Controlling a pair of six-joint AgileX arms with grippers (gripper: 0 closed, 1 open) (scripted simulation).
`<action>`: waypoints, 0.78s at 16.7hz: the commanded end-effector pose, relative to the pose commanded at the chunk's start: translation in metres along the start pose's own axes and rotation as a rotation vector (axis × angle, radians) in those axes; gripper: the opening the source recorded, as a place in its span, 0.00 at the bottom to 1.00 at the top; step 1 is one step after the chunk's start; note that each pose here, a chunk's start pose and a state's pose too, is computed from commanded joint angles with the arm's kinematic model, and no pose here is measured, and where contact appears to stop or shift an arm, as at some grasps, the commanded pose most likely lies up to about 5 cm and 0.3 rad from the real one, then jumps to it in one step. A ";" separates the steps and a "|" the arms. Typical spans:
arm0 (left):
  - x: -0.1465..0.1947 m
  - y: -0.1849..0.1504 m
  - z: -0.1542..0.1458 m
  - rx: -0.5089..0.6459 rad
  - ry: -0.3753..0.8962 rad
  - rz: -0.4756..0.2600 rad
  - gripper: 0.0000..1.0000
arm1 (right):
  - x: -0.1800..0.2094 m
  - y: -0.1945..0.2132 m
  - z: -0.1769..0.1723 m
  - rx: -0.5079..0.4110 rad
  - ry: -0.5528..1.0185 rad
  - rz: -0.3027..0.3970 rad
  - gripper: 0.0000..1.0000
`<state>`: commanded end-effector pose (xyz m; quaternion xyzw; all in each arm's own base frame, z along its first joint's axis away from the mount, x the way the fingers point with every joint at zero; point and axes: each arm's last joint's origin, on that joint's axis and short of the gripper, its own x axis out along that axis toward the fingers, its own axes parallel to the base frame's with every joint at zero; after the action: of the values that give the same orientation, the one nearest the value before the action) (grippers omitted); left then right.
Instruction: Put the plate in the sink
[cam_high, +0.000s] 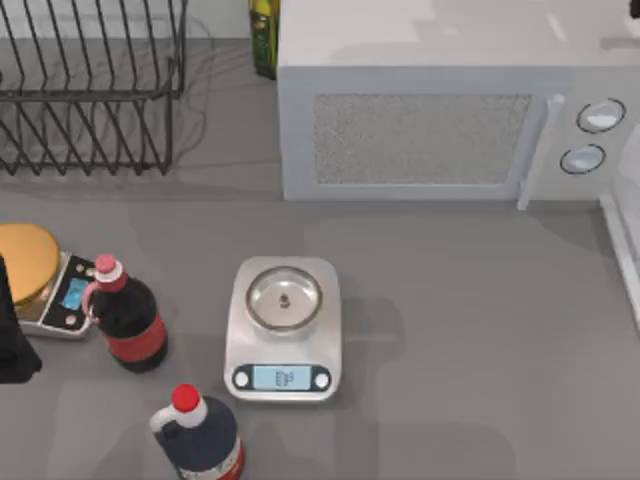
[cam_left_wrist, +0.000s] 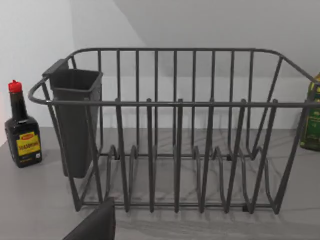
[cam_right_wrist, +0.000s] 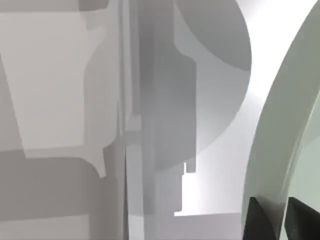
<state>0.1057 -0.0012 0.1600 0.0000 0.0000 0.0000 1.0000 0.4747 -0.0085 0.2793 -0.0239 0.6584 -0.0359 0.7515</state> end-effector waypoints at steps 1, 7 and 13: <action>0.000 0.000 0.000 0.000 0.000 0.000 1.00 | 0.020 -0.007 0.005 -0.004 0.034 0.021 0.00; 0.000 0.000 0.000 0.000 0.000 0.000 1.00 | 0.066 -0.019 0.011 -0.007 0.129 0.084 0.00; 0.000 0.000 0.000 0.000 0.000 0.000 1.00 | 0.066 -0.019 0.011 -0.007 0.129 0.084 0.30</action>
<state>0.1057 -0.0012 0.1600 0.0000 0.0000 0.0000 1.0000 0.4942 -0.0334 0.2172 0.0035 0.7058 -0.0036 0.7084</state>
